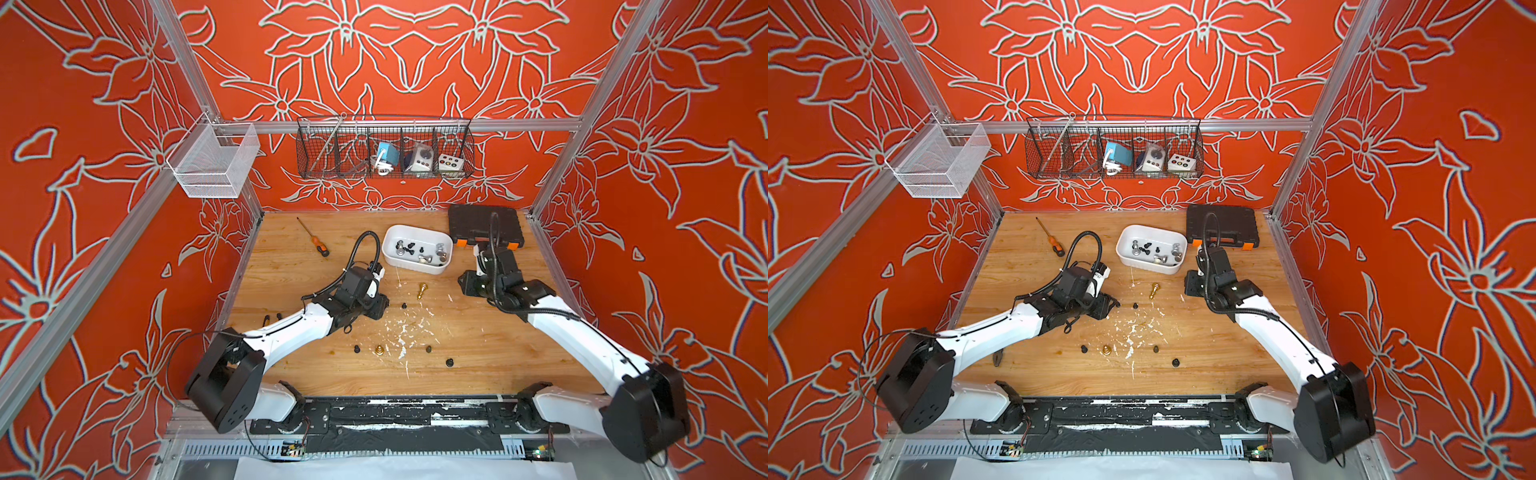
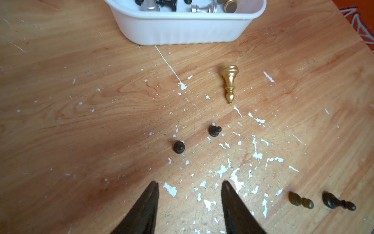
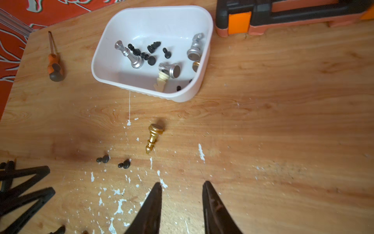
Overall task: Put the chess pieces into the storage box
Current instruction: Pick up the chess piece at the center of the board.
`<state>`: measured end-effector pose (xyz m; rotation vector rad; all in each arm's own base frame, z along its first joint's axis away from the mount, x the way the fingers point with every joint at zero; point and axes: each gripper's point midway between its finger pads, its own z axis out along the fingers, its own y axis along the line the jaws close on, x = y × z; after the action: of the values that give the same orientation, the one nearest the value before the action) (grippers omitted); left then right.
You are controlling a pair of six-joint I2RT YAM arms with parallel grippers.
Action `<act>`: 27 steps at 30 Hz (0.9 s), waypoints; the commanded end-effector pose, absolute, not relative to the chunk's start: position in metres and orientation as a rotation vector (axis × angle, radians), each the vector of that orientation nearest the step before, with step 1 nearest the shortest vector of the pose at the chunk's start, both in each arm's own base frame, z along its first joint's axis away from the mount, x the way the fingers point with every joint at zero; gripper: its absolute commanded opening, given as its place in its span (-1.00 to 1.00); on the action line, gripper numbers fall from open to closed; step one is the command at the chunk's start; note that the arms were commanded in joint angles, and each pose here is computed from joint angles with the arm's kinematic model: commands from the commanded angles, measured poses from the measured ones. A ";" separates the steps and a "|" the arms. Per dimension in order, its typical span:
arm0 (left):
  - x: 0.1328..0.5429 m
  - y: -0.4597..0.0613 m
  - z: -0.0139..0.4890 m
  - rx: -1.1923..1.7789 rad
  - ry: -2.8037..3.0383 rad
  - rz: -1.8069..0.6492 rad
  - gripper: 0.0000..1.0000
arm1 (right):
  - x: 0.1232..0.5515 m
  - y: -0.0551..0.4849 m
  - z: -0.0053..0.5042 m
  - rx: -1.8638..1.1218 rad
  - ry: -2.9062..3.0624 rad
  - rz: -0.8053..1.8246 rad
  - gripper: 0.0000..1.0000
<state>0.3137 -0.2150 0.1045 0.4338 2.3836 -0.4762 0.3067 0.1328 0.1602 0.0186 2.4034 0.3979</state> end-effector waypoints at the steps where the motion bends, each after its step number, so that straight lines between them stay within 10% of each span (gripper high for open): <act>1: 0.315 -0.218 0.098 0.432 2.427 -0.484 0.02 | 0.282 0.108 0.147 0.070 2.434 0.300 -0.27; 27: 0.339 -0.226 0.046 0.465 2.547 -0.382 -0.10 | 0.214 0.072 0.110 0.266 2.451 0.311 -0.23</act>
<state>0.3317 -0.2253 0.0435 0.4556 2.5604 -0.4017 0.2167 0.0771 0.1144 0.2133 2.4488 0.3215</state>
